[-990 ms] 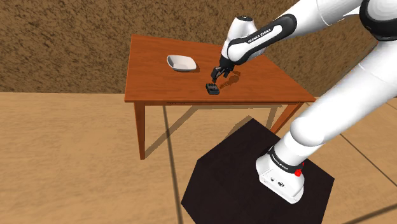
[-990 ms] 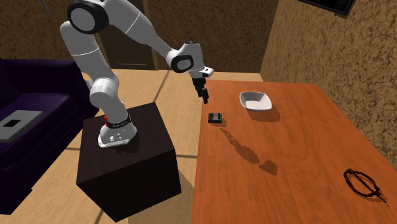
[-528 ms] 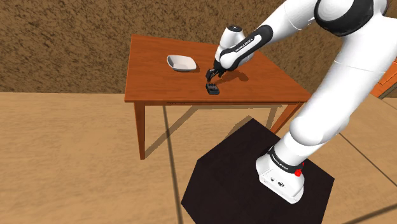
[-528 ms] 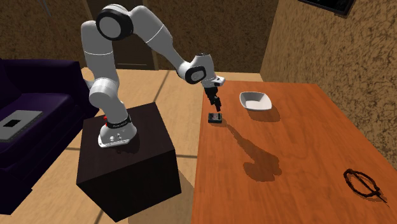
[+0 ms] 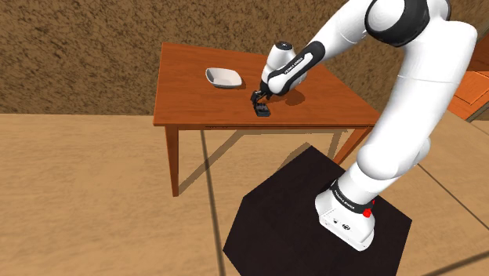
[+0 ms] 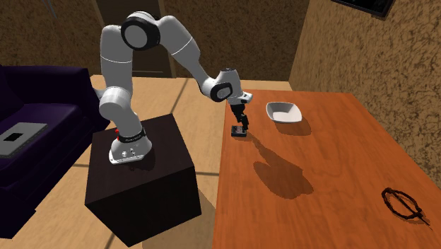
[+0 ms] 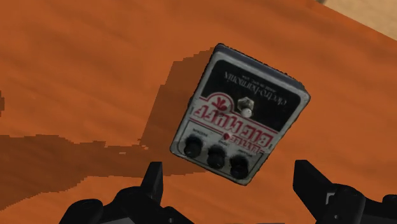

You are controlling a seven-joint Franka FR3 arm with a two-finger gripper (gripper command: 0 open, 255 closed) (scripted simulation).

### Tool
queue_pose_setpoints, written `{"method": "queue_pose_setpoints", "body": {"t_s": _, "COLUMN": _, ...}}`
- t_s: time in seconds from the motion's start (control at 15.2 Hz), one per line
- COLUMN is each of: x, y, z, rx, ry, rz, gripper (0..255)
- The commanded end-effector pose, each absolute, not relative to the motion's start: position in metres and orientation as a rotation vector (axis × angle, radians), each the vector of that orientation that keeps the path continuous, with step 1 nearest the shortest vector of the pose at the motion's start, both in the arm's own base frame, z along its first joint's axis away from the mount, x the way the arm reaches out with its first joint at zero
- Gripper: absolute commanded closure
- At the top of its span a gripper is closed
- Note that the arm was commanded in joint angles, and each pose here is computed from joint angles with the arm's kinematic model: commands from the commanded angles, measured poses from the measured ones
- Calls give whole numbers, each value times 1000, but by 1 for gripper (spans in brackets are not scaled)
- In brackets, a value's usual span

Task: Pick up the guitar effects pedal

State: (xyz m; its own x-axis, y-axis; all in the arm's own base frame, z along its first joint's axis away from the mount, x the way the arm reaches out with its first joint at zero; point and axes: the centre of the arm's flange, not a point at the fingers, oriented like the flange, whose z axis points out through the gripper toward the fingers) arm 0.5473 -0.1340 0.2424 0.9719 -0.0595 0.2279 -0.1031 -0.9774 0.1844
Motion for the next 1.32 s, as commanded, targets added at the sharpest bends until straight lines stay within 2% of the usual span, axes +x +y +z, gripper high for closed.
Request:
{"method": "queue_pose_setpoints", "body": {"t_s": 0.0, "x": 547, "y": -133, "z": 228, "rx": 2924, "ry": -122, "rz": 330, "gripper": 0}}
{"method": "queue_pose_setpoints", "body": {"t_s": 0.13, "x": 547, "y": -133, "z": 228, "rx": 2924, "ry": -122, "rz": 330, "gripper": 0}}
{"method": "queue_pose_setpoints", "body": {"t_s": 0.2, "x": 547, "y": -133, "z": 228, "rx": 2924, "ry": -122, "rz": 330, "gripper": 255}}
{"method": "queue_pose_setpoints", "body": {"t_s": 0.79, "x": 547, "y": -133, "z": 228, "rx": 2924, "ry": -122, "rz": 330, "gripper": 255}}
{"method": "queue_pose_setpoints", "body": {"t_s": 1.25, "x": 547, "y": -133, "z": 265, "rx": 2924, "ry": -122, "rz": 330, "gripper": 255}}
